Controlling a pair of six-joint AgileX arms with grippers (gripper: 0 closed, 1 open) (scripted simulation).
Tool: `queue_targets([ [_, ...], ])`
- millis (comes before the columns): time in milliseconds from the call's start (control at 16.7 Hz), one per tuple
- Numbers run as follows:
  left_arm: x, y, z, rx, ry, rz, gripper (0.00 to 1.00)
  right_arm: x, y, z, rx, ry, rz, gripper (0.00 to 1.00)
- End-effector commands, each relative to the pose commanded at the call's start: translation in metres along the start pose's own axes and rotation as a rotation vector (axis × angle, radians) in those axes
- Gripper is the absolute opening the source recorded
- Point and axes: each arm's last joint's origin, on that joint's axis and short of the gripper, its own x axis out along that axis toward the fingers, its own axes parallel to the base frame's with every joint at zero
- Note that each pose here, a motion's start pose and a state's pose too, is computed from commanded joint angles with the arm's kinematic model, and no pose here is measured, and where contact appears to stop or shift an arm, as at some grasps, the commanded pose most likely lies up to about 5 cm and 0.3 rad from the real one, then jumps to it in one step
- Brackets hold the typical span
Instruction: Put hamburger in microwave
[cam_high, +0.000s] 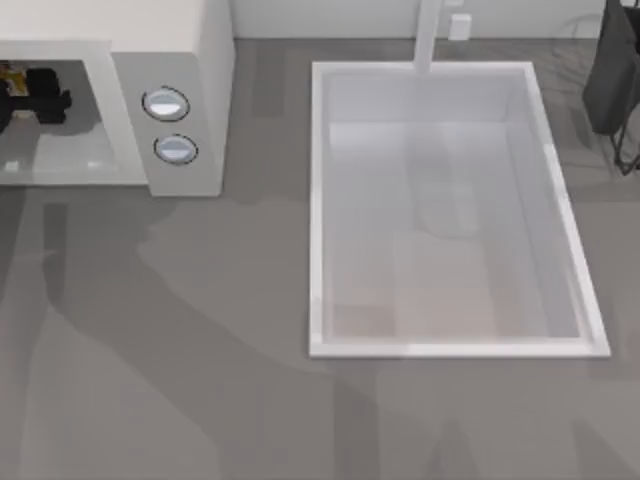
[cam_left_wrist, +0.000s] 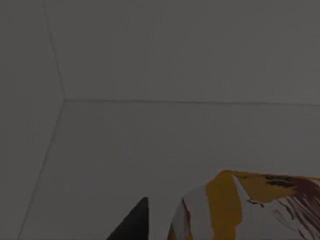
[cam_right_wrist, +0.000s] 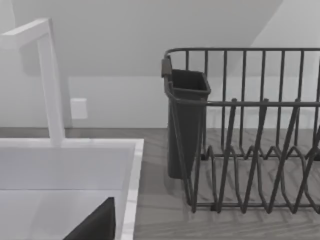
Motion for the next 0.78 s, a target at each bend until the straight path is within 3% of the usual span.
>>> queue_targets([
  [480, 0.0, 0.0, 0.0, 0.0, 0.0, 0.0, 1.0, 0.0, 0.0, 0.0, 0.0, 0.0, 0.0, 1.0],
  [540, -0.047, 0.007, -0.002, -0.012, 0.001, 0.025, 1.0, 0.0, 0.0, 0.0, 0.0, 0.0, 0.0, 1.0],
  [780, -0.06, 0.009, -0.003, -0.006, -0.012, 0.019, 1.0, 0.0, 0.0, 0.0, 0.0, 0.0, 0.0, 1.0],
])
